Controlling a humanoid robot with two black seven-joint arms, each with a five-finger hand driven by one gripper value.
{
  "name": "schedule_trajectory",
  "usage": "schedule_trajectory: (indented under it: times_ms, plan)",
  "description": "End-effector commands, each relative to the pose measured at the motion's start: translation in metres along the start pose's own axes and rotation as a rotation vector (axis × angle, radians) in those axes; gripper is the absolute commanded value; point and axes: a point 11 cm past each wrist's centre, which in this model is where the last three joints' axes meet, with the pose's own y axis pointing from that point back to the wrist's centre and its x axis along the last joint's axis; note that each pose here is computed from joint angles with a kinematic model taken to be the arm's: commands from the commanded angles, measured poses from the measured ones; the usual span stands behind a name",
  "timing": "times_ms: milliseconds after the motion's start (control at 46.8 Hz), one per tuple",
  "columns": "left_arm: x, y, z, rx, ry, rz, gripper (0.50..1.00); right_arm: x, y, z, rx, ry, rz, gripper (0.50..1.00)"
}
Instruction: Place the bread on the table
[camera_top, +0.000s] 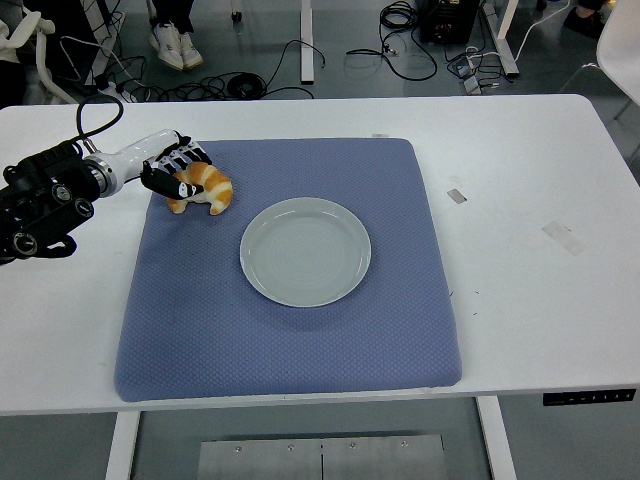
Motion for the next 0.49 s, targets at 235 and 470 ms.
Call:
schedule_trajectory:
  times_ms: [235,470]
  plan:
    - [0.0029,-0.0003,0.002,-0.005,0.002,0.014,0.96,0.0,0.0,0.0,0.0,0.0,0.0,1.0]
    - [0.0119,0.0011,0.0027,-0.009,0.088,0.045,0.98,0.0,0.0,0.0,0.0,0.0,0.0,1.0]
